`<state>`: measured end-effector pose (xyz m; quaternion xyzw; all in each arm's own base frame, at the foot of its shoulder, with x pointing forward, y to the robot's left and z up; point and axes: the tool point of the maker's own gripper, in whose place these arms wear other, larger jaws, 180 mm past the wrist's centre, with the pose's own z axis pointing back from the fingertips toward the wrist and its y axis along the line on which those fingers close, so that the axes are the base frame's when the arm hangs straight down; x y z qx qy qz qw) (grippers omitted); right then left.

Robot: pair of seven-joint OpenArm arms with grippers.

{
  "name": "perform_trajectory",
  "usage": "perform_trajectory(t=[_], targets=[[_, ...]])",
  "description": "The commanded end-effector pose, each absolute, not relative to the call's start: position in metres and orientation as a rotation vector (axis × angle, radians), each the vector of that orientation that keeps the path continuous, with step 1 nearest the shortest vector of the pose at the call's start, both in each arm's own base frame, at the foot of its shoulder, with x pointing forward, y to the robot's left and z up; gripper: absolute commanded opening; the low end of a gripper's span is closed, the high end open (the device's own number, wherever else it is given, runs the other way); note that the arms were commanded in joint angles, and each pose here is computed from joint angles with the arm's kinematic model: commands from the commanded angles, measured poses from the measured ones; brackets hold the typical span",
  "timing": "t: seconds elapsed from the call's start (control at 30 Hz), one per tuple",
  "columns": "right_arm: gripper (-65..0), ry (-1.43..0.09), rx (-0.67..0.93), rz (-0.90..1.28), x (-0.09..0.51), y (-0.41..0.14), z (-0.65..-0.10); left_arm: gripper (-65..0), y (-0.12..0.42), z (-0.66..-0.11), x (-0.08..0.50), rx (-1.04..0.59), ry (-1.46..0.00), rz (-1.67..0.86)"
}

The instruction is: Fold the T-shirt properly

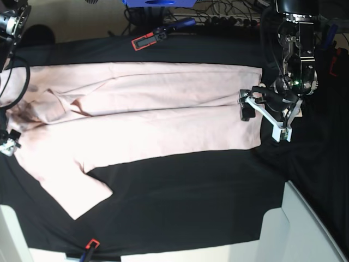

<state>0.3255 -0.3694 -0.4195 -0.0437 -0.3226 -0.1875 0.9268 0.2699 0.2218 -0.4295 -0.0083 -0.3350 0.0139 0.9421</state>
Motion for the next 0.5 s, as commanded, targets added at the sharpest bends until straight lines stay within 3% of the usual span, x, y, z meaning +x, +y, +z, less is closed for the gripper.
perform_trajectory(t=[0.0,0.23,0.47], targets=[[-21.2,-0.725,-0.112,-0.38,0.337,-0.38,-0.399,-6.7,0.225,-0.418,0.278,-0.005,-0.722,0.018],[-20.2,-0.825,-0.132,-0.37,0.366,-0.394,-0.373,-6.7,0.248,-0.398,0.311,0.019,-0.796,0.088],[-20.2,-0.805,-0.15,-0.246,0.409,-0.384,-0.397,-6.7,0.255,-0.401,0.349,0.009,-0.793,0.128]])
